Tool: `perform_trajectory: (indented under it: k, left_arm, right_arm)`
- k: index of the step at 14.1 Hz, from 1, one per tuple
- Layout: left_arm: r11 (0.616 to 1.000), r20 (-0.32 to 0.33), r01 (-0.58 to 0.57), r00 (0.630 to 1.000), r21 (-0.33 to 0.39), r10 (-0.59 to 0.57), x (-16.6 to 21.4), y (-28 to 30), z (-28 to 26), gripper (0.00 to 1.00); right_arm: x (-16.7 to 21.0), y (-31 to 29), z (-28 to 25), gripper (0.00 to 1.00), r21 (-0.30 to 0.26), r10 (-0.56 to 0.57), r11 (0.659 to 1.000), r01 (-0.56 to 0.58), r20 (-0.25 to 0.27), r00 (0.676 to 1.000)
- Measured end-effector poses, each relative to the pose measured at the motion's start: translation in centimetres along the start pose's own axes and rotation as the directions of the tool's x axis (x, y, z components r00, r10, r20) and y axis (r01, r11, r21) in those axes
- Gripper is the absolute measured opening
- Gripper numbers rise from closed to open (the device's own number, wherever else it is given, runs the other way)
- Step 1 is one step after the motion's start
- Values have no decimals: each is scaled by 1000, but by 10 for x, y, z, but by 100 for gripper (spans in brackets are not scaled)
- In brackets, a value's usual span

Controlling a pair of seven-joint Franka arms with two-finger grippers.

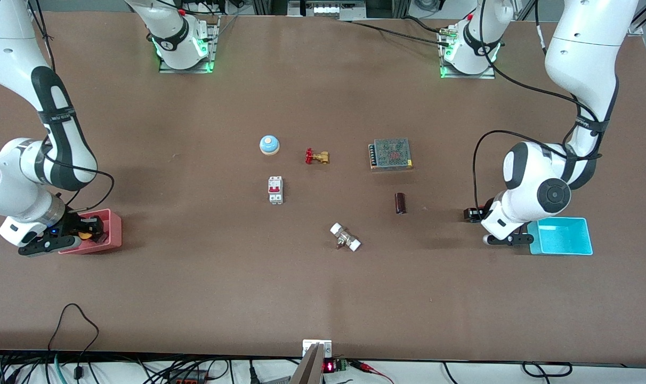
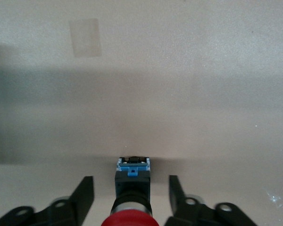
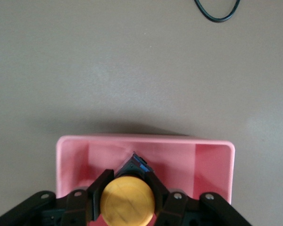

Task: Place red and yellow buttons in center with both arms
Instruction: 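Lift the yellow button with the right gripper while the left gripper lifts the red button, then carry the yellow button toward the breaker while the left gripper releases the red button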

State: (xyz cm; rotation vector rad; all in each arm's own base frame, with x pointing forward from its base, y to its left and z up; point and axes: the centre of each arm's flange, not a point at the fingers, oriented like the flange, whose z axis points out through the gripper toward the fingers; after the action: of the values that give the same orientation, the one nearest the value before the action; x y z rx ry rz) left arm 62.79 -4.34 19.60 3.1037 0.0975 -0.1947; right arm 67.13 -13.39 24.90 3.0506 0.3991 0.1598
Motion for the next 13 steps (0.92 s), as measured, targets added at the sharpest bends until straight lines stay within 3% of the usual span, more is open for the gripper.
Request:
perform_trajectory:
  k: [2, 3, 5, 8, 13]
  left_arm:
    - [1000, -8, 0, 1000, 0, 0, 1, 0, -8, 96]
    - [1000, -6, 0, 1000, 1, 0, 2, 0, -17, 100]
    - [1000, 3, -2, 1000, 6, 2, 1, 1, -55, 100]
    - [1000, -10, -12, 1000, 12, 12, -4, 4, -144, 100]
    - [998, -38, -55, 998, 20, 56, -31, 12, -274, 100]
  right_arm:
    - [6, -9, -39, 36, 25, -15, 1000, 14, 38, 999]
    - [9, -17, -66, 36, 38, -27, 999, 25, 56, 998]
    - [11, -43, -138, 36, 72, -42, 997, 36, 88, 995]
    - [15, -115, -208, 36, 114, 55, 991, -68, 114, 992]
    - [37, -270, -172, 36, 119, 150, 978, -169, 153, 977]
